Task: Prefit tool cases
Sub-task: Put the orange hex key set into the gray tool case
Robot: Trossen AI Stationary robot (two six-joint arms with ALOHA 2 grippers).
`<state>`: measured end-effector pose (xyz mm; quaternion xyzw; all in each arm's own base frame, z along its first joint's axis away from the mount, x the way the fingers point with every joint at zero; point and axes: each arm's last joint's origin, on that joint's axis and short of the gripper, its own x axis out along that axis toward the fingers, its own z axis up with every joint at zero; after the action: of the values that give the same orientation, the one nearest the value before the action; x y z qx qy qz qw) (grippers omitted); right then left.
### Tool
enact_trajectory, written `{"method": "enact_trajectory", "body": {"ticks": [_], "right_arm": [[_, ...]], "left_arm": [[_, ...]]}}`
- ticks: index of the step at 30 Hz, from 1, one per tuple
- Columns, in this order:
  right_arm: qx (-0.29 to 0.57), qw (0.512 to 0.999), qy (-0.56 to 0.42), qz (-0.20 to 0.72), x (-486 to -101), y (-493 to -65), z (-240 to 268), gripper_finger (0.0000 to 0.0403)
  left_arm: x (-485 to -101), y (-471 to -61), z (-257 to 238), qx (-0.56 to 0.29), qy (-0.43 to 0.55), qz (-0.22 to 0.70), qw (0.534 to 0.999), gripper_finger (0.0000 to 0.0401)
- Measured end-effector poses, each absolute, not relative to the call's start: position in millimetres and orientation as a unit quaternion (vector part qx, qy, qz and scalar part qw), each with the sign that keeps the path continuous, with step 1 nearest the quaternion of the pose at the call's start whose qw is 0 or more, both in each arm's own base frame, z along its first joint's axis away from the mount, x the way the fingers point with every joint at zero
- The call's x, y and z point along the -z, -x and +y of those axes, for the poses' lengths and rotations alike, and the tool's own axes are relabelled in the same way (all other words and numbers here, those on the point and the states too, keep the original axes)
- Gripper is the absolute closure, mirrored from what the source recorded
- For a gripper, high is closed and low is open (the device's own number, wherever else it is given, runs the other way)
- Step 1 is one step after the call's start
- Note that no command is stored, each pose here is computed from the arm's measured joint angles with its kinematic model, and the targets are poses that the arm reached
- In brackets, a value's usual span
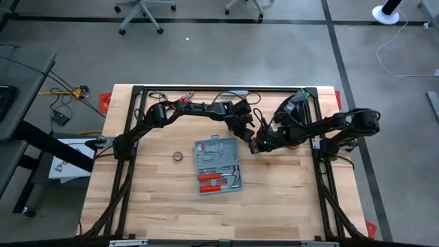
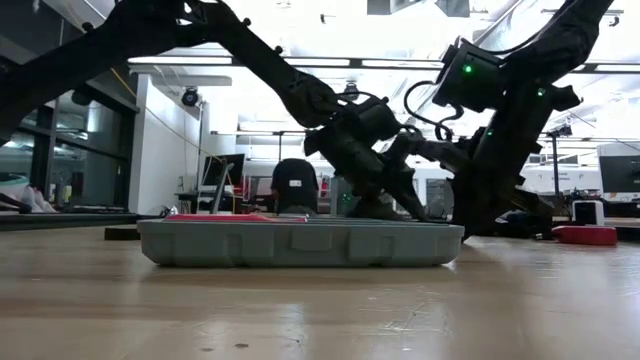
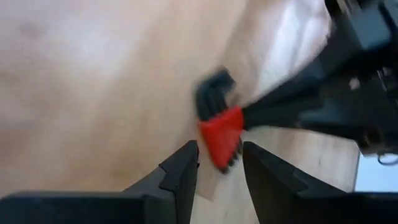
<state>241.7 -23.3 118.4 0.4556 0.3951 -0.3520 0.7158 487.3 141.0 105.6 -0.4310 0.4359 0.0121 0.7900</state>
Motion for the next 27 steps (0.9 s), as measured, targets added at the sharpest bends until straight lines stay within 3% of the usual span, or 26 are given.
{"method": "enact_trajectory", "body": {"ticks": [27], "right_arm": [[0.331,0.715,-0.491,0.373,-121,-241,-55,0.0403]], "left_arm": [[-94,-484,152,-0.019,0.424,0.441,0.791,0.0279]]}}
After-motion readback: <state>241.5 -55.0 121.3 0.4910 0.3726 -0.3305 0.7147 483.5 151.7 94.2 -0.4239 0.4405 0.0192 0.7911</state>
